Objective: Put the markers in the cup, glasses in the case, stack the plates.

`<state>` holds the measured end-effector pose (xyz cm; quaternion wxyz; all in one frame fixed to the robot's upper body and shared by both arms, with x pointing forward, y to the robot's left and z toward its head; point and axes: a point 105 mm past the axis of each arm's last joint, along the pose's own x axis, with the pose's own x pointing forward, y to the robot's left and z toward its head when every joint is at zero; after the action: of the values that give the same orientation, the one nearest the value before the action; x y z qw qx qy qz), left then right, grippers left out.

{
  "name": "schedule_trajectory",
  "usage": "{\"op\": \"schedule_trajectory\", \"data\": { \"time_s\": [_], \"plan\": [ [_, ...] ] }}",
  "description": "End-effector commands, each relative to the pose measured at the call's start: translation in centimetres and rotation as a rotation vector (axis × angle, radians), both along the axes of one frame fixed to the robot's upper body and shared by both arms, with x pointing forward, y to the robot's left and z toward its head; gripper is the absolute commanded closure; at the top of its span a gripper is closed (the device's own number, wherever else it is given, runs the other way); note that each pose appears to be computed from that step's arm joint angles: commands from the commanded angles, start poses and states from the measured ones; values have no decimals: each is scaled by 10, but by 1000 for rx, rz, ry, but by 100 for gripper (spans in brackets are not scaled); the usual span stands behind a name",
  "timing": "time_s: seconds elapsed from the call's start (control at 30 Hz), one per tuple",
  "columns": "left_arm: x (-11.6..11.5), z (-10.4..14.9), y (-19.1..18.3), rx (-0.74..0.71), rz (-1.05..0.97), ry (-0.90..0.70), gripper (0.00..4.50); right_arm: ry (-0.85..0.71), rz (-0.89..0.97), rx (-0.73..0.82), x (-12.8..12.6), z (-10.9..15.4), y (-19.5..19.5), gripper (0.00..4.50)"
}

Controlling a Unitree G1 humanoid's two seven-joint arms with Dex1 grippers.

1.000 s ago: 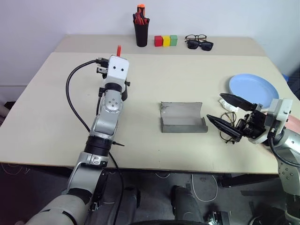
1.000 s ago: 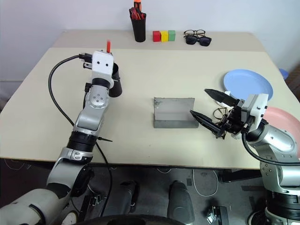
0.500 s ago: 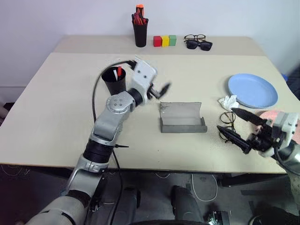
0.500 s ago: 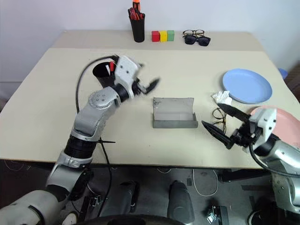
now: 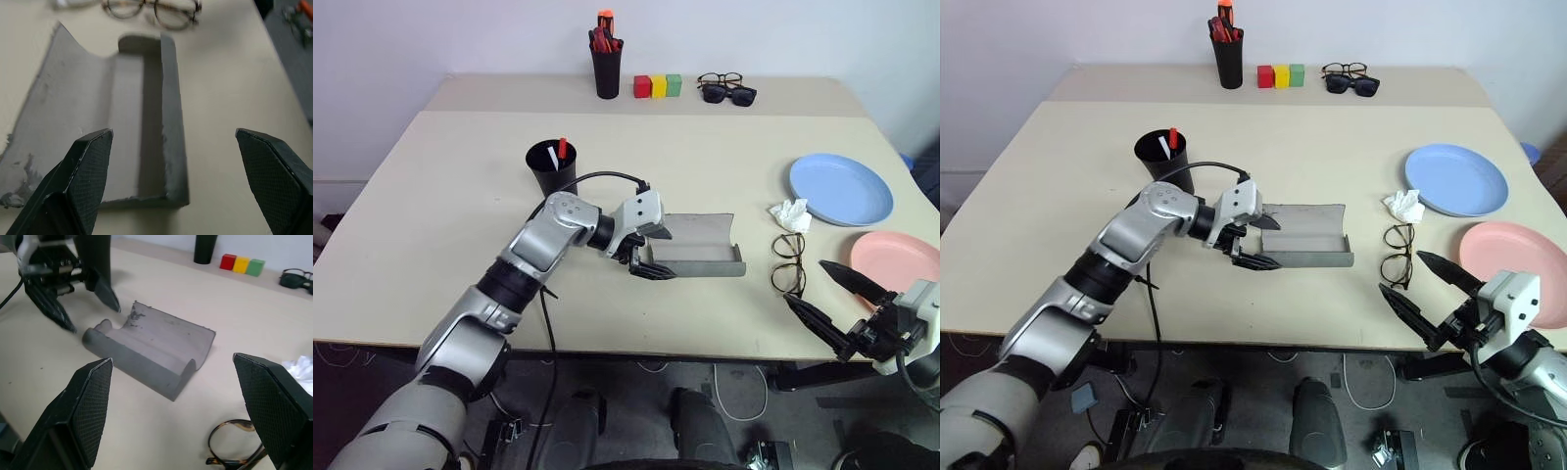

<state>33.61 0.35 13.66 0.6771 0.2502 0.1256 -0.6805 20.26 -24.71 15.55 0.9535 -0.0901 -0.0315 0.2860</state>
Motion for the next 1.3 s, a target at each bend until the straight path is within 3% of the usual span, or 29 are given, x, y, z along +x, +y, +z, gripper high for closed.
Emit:
{"op": "schedule_trajectory", "data": {
  "time_s": [0.03,0.2,0.3,0.43,0.67,1.03,1.2,1.3],
  "plan": [
    [3,-3,-9,58,-63,-53,38,-70,-15,-21,-4,13,2,49],
    [2,-17,-17,126,-112,-41,38,-75,-36,-20,-9,10,1,49],
    [3,-20,-23,143,-115,-40,120,-72,-48,-21,-15,5,-1,49],
    [6,-20,-23,155,-104,-40,310,-72,-59,-20,-21,0,-1,49],
    [7,-19,-25,149,-100,-55,310,-72,-61,-22,-21,-6,-6,49],
    [36,-8,-8,151,28,-89,310,-81,-44,-29,-14,-8,-11,49],
    [39,-7,-9,147,28,-105,310,-88,-36,-32,-10,-5,-7,49],
    [39,-8,-9,147,26,-109,392,-92,-33,-32,-9,-3,-5,49]
  ]
}}
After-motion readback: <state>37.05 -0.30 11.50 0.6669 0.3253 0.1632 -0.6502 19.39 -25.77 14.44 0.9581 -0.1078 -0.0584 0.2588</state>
